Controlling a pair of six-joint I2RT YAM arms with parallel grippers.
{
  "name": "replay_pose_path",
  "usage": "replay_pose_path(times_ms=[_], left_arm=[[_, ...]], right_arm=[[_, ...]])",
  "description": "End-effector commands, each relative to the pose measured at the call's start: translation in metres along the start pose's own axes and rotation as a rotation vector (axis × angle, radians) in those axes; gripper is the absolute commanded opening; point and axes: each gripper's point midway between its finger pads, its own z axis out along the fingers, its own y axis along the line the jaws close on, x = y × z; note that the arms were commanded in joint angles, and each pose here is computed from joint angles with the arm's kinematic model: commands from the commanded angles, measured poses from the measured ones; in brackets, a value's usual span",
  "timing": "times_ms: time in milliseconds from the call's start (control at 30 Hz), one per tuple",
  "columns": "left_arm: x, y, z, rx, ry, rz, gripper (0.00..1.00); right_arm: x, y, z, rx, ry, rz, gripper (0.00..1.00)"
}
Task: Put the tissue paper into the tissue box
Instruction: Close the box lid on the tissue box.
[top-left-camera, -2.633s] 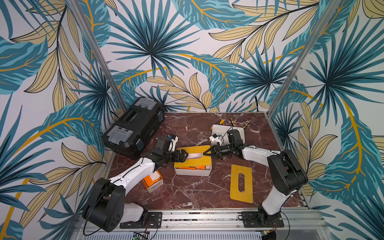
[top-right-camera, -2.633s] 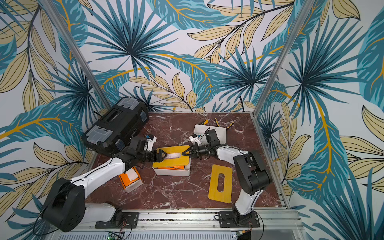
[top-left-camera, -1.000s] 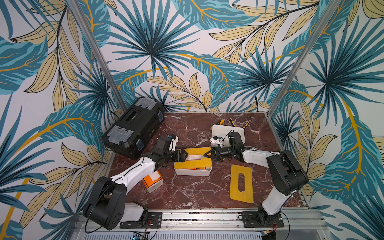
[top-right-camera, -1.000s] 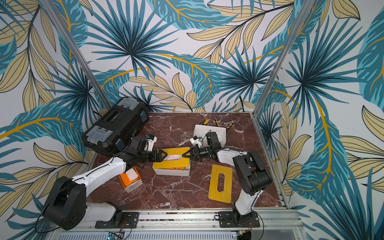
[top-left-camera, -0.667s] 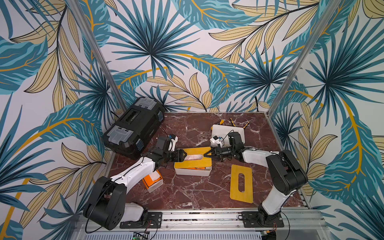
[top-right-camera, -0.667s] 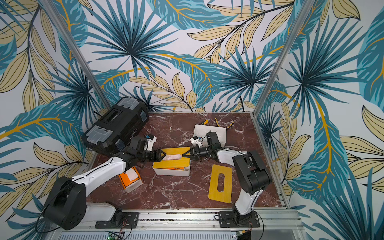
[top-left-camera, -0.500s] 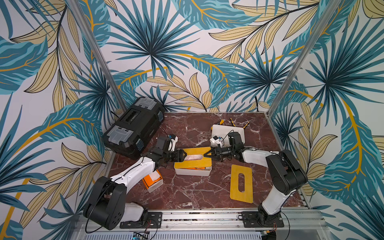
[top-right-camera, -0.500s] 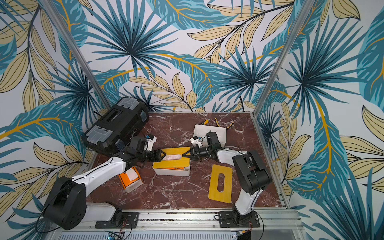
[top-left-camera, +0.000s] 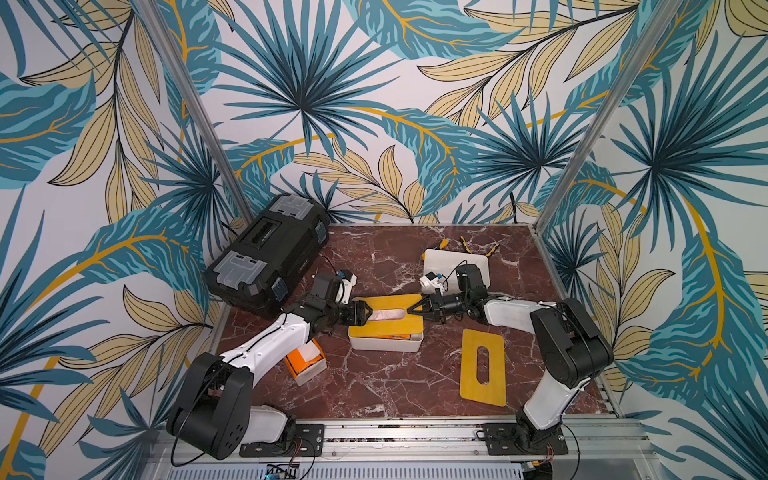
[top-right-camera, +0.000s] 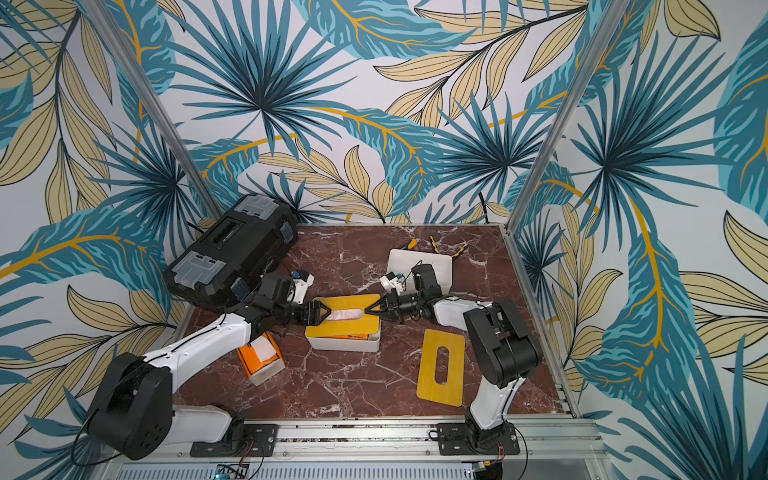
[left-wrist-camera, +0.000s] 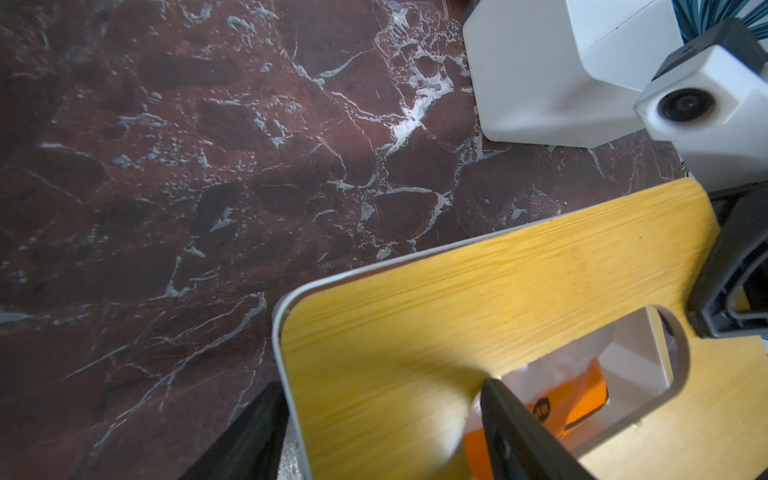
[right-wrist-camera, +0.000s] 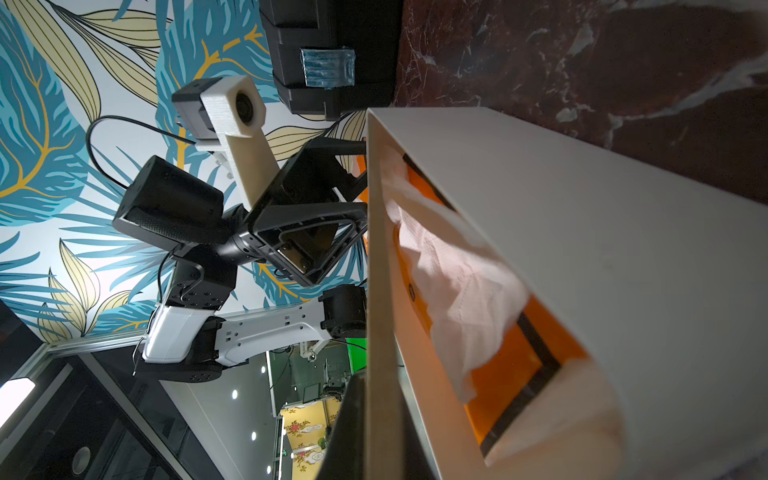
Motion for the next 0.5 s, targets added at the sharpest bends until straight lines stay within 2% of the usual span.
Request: replay_pose_path(times_ms=[0,467], left_arm=[[0.0213,0.0044,0.0038,-0.016,0.101,-0.007,0.71],[0.0274,0.0044,0.0043,-0.053,0.151,0.016,0.7]], right_arm=[[-0.0005,-0.0165,0.0036,0.029,-0.013,0.042,0.0],[-0.0025,-0.0225,0.0059,0.033,-0.016,0.059,0.0]])
